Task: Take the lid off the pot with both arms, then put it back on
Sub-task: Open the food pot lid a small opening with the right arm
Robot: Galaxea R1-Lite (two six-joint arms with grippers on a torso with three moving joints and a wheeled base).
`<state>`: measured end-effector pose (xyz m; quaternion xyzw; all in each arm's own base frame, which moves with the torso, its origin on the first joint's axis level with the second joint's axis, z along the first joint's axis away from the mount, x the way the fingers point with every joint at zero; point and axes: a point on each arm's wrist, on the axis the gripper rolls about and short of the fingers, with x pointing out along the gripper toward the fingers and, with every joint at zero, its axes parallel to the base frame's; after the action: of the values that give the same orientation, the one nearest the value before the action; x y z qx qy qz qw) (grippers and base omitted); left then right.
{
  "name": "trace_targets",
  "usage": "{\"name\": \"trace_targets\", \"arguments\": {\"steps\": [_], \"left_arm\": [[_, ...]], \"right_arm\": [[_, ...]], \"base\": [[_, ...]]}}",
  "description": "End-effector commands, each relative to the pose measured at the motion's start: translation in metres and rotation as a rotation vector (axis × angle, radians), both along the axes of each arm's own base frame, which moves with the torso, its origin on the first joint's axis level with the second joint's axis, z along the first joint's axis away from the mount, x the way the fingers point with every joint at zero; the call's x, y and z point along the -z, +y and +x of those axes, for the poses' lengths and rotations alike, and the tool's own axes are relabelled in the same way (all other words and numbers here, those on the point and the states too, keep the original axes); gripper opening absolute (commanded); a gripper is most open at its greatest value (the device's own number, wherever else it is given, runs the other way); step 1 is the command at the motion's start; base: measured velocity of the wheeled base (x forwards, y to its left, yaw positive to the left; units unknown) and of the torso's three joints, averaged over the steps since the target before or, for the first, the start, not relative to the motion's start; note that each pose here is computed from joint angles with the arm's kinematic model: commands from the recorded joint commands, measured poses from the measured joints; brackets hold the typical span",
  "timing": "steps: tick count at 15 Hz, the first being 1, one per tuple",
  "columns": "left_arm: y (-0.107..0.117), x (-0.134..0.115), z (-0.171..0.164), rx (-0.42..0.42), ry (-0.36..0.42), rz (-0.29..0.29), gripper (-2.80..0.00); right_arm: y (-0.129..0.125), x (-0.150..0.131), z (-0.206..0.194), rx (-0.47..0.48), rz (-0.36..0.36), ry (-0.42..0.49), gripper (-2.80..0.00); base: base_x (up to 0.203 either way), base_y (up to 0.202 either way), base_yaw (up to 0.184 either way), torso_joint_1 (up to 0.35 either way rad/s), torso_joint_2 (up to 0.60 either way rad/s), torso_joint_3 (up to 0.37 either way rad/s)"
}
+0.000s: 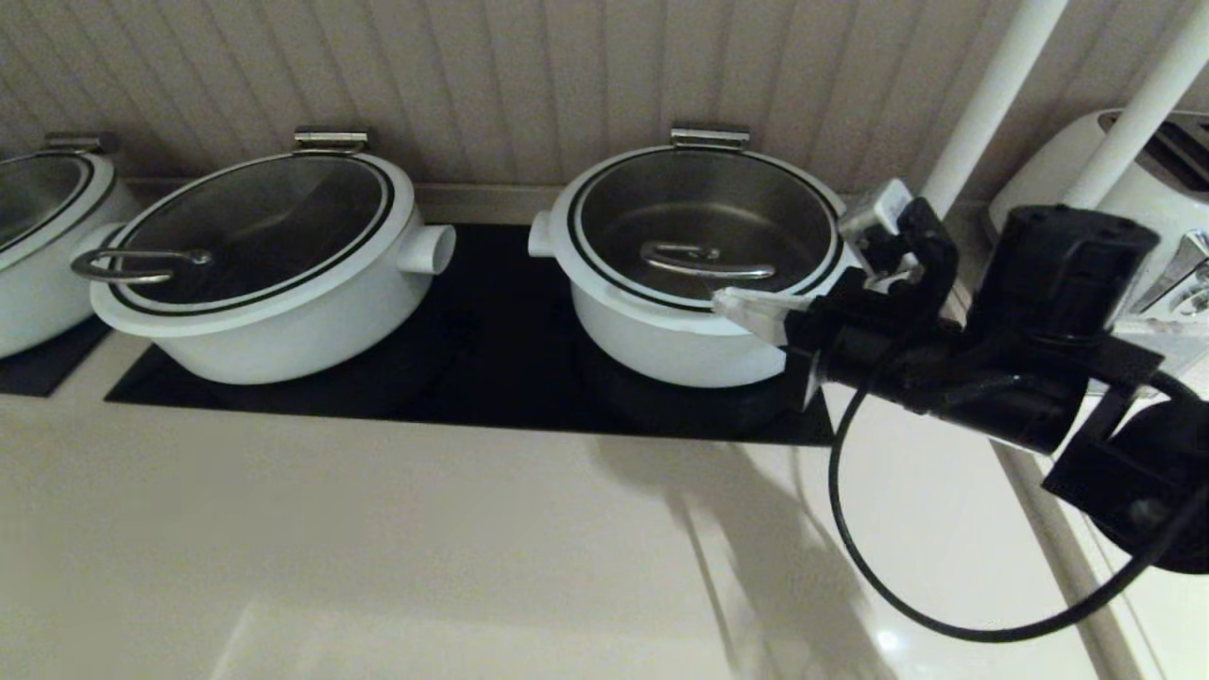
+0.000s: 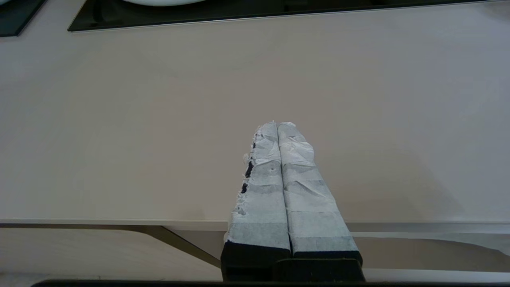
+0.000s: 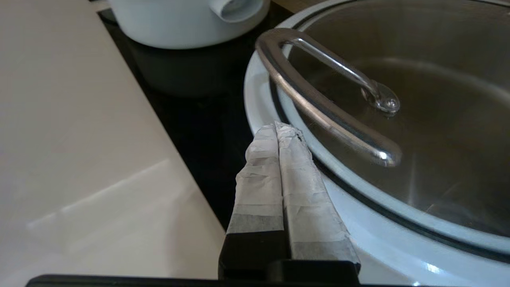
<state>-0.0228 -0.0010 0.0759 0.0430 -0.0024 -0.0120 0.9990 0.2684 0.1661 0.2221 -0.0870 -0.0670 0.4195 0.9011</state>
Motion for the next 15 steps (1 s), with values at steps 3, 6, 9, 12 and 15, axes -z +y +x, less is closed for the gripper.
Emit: {"name": "trace_targets", "arguments": {"steps": [3, 6, 9, 12, 15], "left_arm": [[0.0, 0.0, 0.0, 0.0, 0.001, 0.0, -2.8], [0.0, 0.0, 0.0, -0.003, 0.001, 0.0, -2.8], [0.0, 0.0, 0.0, -0.001, 0.0, -0.002, -2.8], [0.0, 0.0, 0.0, 0.0, -0.001, -0.011, -2.8], [0.0, 0.0, 0.0, -0.001, -0.001, -0.011, -2.8]], "right_arm": [[0.014, 0.004, 0.026, 0.05, 0.0, -0.001, -2.8], [0.02, 0.002, 0.037, 0.083, 0.01, -0.014, -2.8], [0.022, 0.0, 0.042, 0.109, 0.016, -0.02, -2.8], [0.023, -0.005, 0.043, 0.12, 0.027, -0.035, -2.8], [0.021, -0.01, 0.04, 0.139, 0.037, -0.047, -2.8]], "base": [[0.0, 0.0, 0.0, 0.0, 0.0, 0.0], [0.0, 0.0, 0.0, 0.0, 0.0, 0.0], [0.0, 0.0, 0.0, 0.0, 0.0, 0.0], [0.0, 0.0, 0.0, 0.0, 0.0, 0.0], [0.0, 0.0, 0.0, 0.0, 0.0, 0.0]]}}
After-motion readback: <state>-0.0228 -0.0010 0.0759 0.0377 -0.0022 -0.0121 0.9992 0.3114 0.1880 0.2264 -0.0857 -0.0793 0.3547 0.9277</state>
